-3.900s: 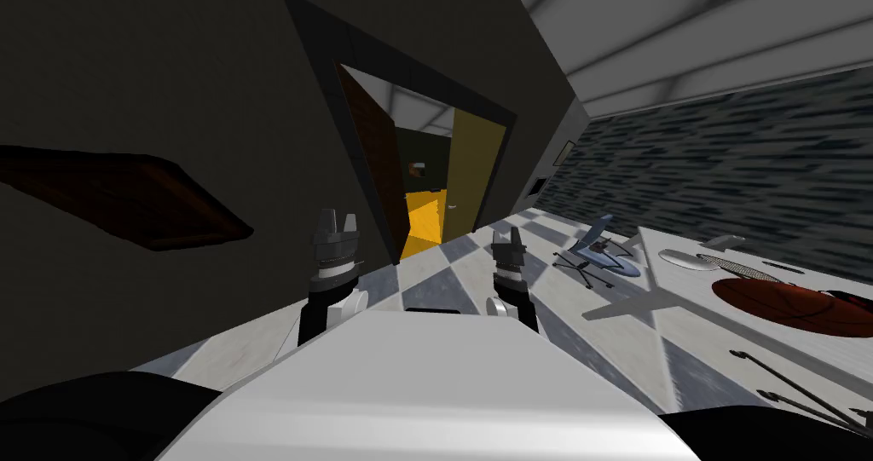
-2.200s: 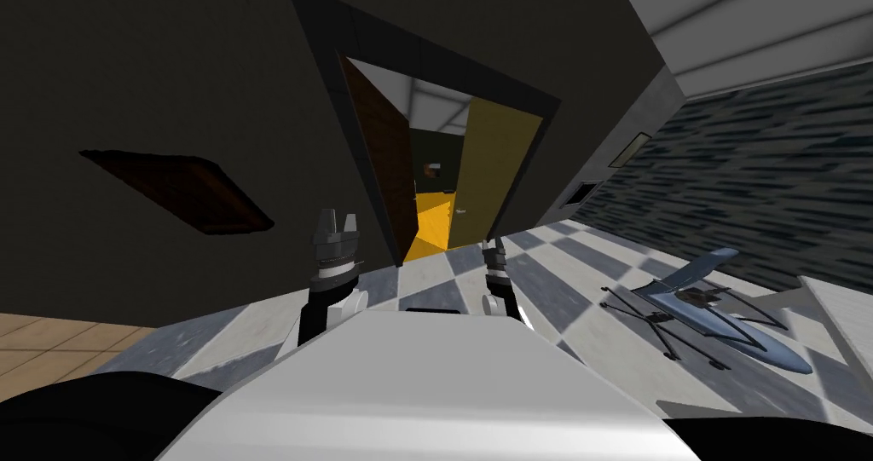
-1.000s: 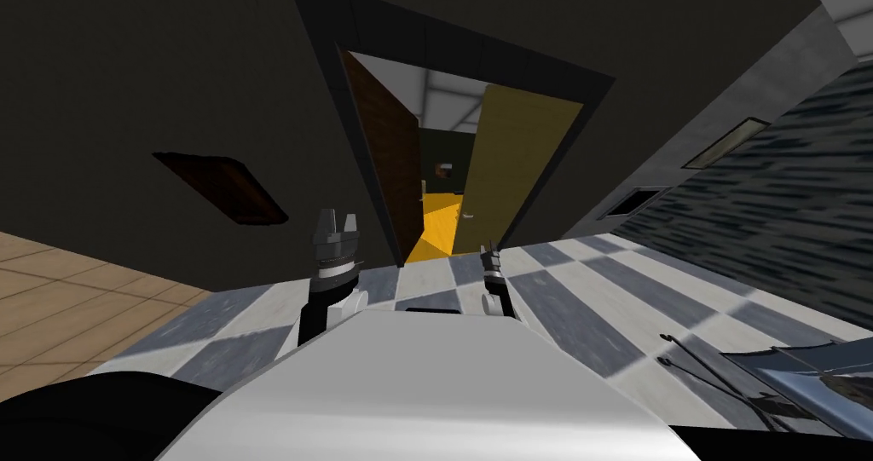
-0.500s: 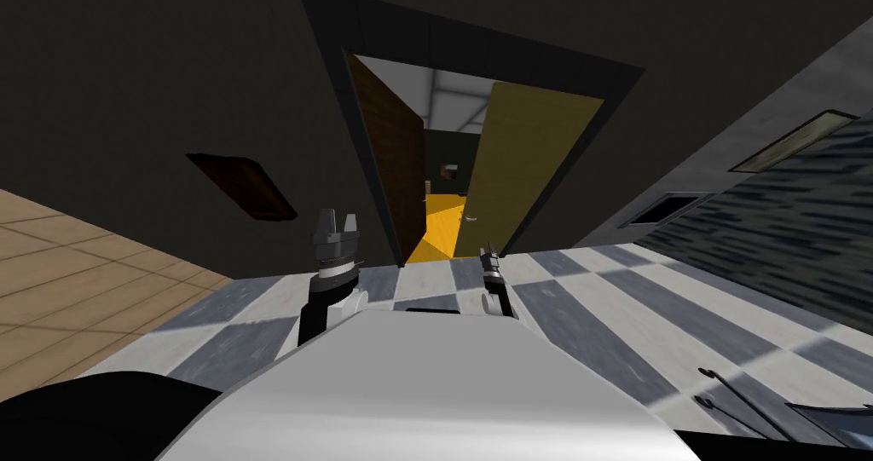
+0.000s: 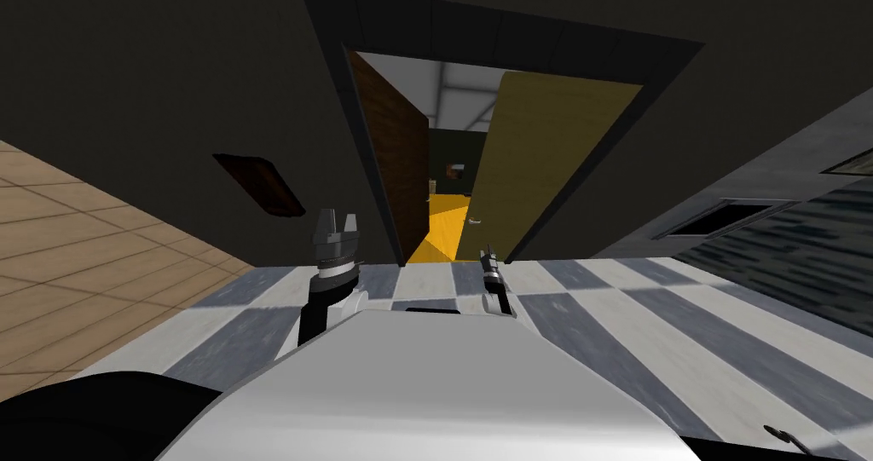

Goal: Push the door open

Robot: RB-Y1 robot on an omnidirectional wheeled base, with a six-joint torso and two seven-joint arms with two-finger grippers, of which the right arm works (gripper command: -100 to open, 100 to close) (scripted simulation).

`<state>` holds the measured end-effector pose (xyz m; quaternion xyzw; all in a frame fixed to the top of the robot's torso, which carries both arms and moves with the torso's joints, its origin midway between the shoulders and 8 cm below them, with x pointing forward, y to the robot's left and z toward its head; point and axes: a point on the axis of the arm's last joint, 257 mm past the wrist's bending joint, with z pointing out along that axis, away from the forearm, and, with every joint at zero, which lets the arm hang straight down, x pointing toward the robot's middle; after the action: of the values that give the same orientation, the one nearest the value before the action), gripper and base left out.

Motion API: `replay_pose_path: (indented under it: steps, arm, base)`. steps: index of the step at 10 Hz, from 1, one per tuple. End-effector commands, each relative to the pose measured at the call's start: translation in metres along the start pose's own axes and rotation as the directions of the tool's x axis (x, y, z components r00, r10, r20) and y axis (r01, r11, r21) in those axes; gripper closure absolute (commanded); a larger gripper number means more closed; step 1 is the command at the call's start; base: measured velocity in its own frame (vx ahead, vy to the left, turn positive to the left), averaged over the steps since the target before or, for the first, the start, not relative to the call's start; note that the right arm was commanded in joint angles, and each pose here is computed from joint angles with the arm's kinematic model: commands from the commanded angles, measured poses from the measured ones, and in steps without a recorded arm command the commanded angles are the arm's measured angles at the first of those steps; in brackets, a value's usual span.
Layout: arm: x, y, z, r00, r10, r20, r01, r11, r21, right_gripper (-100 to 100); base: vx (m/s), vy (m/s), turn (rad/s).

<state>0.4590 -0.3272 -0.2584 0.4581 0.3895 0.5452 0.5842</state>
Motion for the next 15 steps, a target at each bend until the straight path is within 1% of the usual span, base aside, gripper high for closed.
replay_pose_path:
  steps: [1, 3, 5, 7, 12, 15]
  arm:
    - [-0.005, -0.01, -0.0019, 1.0, -0.005, 0.007, 0.005, 1.0, 0.02, -100]
    - [-0.012, -0.023, -0.0024, 1.0, -0.011, 0.016, 0.011, 0.999, 0.042, -100]
    - [-0.015, -0.029, -0.0028, 1.0, -0.015, 0.021, 0.013, 0.998, 0.054, -100]
    - [-0.021, -0.04, -0.0032, 0.999, -0.021, 0.03, 0.019, 0.997, 0.074, -100]
    - [-0.037, -0.067, -0.007, 0.998, -0.036, 0.054, 0.029, 0.991, 0.128, -100]
    - [-0.045, -0.08, -0.0095, 0.997, -0.045, 0.068, 0.034, 0.987, 0.156, -100]
  base:
    - [0.064, -0.109, 0.158]
    - [0.058, -0.099, 0.128]
    - [0.059, -0.077, 0.079]
    - [0.033, -0.054, 0.113]
    - [0.055, -0.104, 0.125]
    - [0.055, -0.097, 0.115]
